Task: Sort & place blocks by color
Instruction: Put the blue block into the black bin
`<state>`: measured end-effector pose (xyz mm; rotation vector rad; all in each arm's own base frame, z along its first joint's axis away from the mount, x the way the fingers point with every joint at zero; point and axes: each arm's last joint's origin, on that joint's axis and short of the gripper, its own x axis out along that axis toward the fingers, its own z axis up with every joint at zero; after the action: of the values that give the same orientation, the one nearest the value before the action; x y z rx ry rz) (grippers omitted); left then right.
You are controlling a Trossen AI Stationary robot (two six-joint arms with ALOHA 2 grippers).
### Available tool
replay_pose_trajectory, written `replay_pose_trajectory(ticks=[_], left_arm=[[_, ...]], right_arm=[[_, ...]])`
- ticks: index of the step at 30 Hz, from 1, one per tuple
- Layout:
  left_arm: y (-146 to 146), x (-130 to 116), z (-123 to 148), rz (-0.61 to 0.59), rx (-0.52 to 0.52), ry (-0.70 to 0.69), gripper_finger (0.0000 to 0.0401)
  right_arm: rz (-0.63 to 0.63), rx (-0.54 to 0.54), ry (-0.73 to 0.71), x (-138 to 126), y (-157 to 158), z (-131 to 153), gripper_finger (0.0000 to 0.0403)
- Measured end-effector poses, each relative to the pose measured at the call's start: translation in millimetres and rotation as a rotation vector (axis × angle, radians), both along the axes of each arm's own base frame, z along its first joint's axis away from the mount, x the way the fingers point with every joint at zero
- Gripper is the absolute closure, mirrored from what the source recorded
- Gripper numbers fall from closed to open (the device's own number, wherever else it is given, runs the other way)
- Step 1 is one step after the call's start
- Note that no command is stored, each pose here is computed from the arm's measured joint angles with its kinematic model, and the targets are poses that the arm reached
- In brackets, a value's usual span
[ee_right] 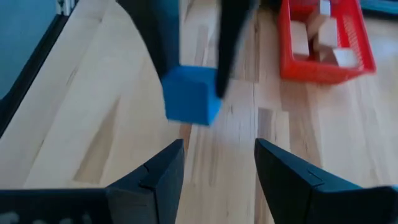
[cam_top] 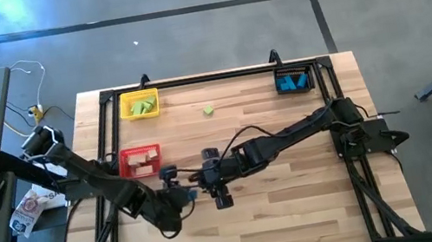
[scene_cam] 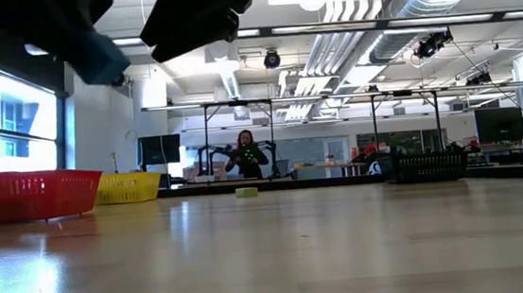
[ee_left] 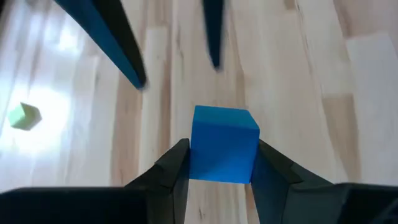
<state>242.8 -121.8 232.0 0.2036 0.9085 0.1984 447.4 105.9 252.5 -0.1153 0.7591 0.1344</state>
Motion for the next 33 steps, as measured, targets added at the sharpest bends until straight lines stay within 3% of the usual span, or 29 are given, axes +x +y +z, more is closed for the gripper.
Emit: replay_pose_trajectory(ticks=[7, 21, 33], left_arm=[[15.3, 8.0, 5.2, 0.024, 0.021, -0.03, 0.0292], [24.2, 20.4, 10.9, 0.048, 0.033, -0.124, 0.0295], [27.7, 23.3, 11.9, 0.091, 0.027, -0.158, 0.0291]], right_arm=[[0.063, -0.056, -0.019, -0.2, 4.3, 0.9, 0.0221], [-0.009, -0.113, -0.017, -1.6, 3.0, 1.0, 0.0225], [-0.077, -0.117, 0.001, -3.7, 2.4, 0.2, 0.0299]])
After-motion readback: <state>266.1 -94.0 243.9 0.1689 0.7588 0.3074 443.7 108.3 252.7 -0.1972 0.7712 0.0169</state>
